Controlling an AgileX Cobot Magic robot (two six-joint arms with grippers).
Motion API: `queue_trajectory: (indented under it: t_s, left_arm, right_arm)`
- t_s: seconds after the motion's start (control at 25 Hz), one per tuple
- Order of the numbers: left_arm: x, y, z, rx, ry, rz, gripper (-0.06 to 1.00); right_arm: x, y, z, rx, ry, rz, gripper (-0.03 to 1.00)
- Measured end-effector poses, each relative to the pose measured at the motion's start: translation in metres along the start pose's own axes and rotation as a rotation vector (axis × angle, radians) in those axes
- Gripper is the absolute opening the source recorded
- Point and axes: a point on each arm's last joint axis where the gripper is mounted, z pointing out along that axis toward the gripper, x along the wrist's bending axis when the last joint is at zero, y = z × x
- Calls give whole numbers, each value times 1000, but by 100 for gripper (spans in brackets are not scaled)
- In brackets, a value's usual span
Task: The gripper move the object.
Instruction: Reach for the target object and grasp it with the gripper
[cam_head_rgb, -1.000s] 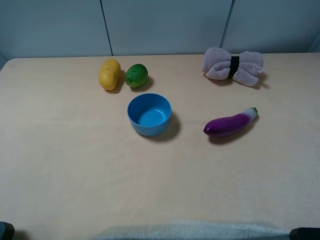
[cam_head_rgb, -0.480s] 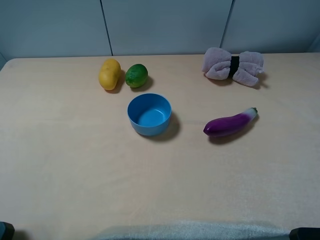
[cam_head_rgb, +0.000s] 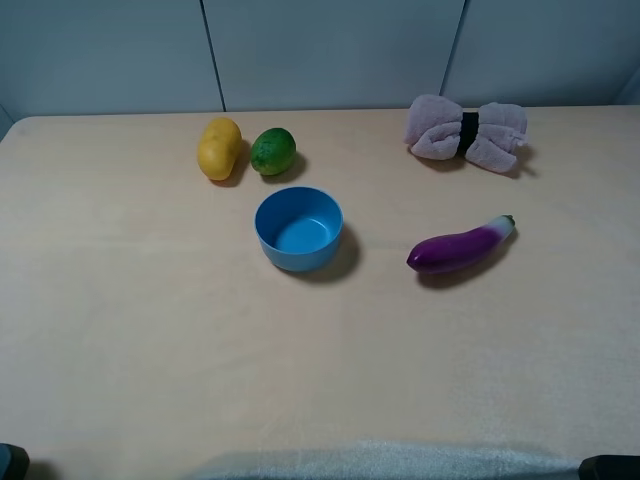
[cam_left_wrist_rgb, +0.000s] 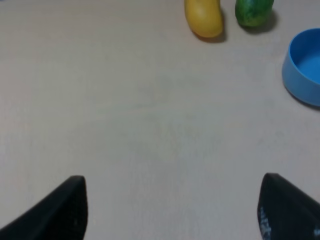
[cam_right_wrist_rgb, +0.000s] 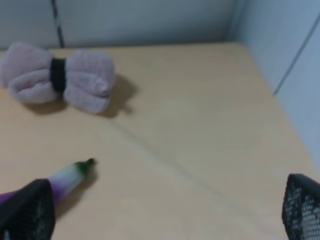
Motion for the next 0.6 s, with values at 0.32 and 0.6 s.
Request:
queue_trajectory:
  t_s: [0.32,0.6]
  left_arm:
    - [0,0,0,0,0,0,76]
    - [0,0,0,0,0,0,76]
  right_arm:
    - [11,35,78,291,151,143,69]
    - [14,35,129,401,197,169,69]
